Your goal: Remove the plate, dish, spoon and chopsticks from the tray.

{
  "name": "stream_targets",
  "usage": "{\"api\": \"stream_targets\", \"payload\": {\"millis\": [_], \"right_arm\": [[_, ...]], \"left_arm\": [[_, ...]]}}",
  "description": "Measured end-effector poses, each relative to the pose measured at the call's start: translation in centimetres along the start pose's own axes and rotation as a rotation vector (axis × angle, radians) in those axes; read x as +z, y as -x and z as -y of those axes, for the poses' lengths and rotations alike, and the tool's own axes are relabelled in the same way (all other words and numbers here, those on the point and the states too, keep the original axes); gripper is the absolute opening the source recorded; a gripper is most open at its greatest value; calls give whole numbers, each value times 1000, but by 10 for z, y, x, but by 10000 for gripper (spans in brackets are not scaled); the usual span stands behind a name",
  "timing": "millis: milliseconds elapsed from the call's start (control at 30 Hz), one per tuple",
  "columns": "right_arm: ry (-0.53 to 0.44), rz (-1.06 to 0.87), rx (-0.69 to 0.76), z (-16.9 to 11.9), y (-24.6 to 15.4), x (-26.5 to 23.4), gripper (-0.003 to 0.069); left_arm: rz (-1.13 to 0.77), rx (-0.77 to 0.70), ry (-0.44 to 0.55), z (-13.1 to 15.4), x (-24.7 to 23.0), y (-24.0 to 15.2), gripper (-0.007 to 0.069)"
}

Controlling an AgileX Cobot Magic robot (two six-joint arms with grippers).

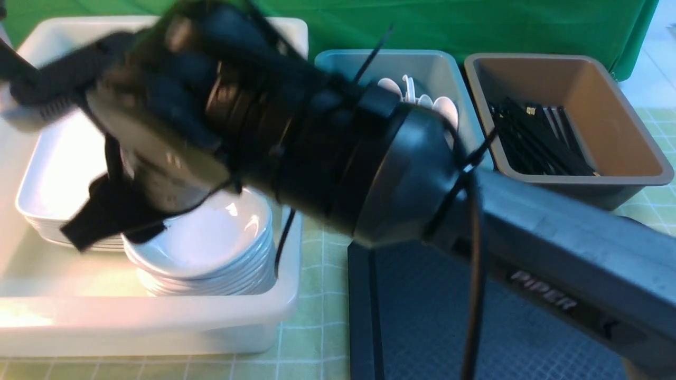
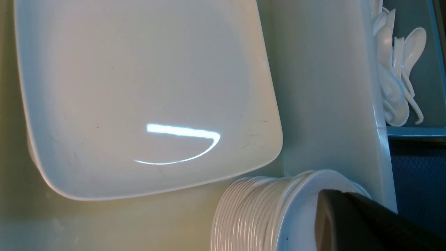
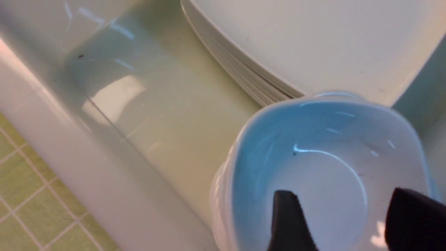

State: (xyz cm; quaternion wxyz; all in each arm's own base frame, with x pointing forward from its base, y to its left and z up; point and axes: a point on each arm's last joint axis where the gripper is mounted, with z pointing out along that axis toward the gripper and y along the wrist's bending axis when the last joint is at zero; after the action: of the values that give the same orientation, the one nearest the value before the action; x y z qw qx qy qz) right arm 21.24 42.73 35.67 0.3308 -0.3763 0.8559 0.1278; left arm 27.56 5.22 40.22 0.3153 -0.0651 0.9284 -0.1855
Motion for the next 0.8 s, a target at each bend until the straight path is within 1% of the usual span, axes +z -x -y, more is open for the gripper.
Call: {"api": "stream_targets", "payload": {"millis": [67, 133, 233, 267, 300, 333, 367, 400, 467, 500, 533, 567, 600, 633, 667, 700, 733, 800], "right_arm": [[-1, 12, -27, 2, 6, -12, 357], [4, 50, -65, 5, 13, -28, 325], [13, 131, -137, 12, 24, -67, 169], [14, 142, -154, 13, 25, -73, 148], [16, 180, -182, 18, 27, -94, 86], [16, 208, -201, 22, 28, -112, 49], [17, 238, -216, 27, 28, -131, 28], [17, 255, -222, 31, 27, -143, 21], [17, 325, -229, 46, 20, -194, 10], [16, 343, -228, 50, 17, -207, 10], [17, 380, -224, 60, 6, -237, 10], [18, 397, -222, 65, 1, -251, 10], [18, 429, -215, 77, -15, -280, 10], [18, 443, -212, 82, -22, -292, 10], [19, 458, -207, 90, -38, -311, 11], [19, 461, -207, 92, -41, -314, 11], [18, 479, -209, 106, -71, -339, 11], [20, 488, -202, 115, -96, -353, 11]], "left_arm": [[0, -1, 0, 0, 0, 0, -8], [0, -1, -1, 0, 0, 0, -8], [-1, 0, 2, 0, 0, 0, -8], [-1, 0, 4, 0, 0, 0, -8], [-1, 1, 5, 0, 0, 0, -8], [-2, 2, 8, -1, 0, 0, -8], [-3, 3, 11, -1, 0, 0, -8], [-4, 4, 13, -1, 0, 0, -8], [-5, 7, 20, -2, 0, 0, -8], [-6, 7, 21, -2, 0, -1, -8], [-6, 7, 21, -2, 0, -1, -8], [-6, 7, 21, -2, 0, -1, -8], [-6, 7, 21, -2, 0, -1, -8], [-6, 7, 21, -2, 0, -1, -8], [-6, 7, 21, -2, 0, -1, -8], [-6, 7, 21, -2, 0, -1, -8], [-6, 7, 21, -2, 0, -1, -8], [-6, 7, 21, -2, 0, -1, -8]]}}
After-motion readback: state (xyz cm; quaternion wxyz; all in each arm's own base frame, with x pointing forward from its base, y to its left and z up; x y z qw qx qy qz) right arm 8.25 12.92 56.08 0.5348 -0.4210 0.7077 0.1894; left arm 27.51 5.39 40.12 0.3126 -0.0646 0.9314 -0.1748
